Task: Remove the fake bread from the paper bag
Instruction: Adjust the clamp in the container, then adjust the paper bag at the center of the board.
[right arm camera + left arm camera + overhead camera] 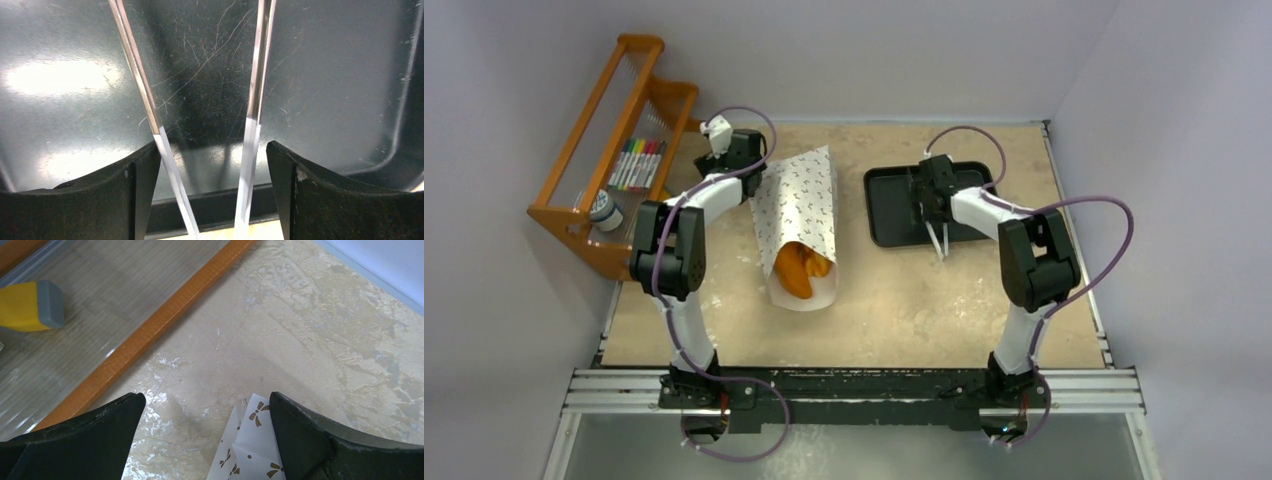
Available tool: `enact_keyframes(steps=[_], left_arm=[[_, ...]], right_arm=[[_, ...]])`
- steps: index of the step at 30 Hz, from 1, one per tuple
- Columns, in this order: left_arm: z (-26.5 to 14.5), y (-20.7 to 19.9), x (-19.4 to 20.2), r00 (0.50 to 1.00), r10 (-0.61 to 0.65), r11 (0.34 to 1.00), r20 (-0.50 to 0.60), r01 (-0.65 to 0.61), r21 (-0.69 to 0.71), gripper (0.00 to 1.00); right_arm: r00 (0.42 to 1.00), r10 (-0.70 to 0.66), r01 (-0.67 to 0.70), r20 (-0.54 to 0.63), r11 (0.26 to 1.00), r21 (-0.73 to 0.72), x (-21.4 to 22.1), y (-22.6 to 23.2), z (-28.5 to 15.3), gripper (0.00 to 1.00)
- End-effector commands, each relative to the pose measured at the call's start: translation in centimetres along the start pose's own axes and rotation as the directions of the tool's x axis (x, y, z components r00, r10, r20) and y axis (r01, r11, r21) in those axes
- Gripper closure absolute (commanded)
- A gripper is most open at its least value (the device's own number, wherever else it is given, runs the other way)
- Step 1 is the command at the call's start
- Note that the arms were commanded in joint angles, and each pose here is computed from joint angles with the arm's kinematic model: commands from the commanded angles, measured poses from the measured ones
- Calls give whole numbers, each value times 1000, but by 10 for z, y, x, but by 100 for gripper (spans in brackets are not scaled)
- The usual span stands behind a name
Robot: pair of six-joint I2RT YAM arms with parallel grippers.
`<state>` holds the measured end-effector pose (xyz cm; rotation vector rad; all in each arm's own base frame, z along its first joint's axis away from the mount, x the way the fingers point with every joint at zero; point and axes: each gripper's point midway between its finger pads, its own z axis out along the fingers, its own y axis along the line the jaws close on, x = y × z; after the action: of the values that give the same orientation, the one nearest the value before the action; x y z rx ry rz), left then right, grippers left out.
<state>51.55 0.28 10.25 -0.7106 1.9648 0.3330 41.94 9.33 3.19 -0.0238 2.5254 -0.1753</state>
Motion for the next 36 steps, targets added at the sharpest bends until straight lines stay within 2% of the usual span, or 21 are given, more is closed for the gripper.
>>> enact_keyframes(steps=[1,8,12,23,30,36], left_arm=[[-7,20,9,998,59,997,-32,-61,-55,0],[-11,27,11,996,75,994,-48,-79,-74,0],[-15,32,17,995,80,993,-65,-85,-78,0],[-27,47,28,990,95,990,-102,-104,-90,0],[-29,48,30,988,111,988,-106,-121,-98,1],[-30,48,33,987,119,986,-111,-130,-100,1]], right_arm=[[977,18,-20,213,1000,4,-62,-2,-51,20],[942,-29,43,334,998,-34,-73,33,-119,19],[913,-26,80,406,990,-116,-68,64,-165,19],[891,-48,181,451,950,-255,7,123,-263,19],[887,-71,226,456,929,-293,48,143,-298,19],[883,-129,278,452,919,-281,69,163,-295,19]])
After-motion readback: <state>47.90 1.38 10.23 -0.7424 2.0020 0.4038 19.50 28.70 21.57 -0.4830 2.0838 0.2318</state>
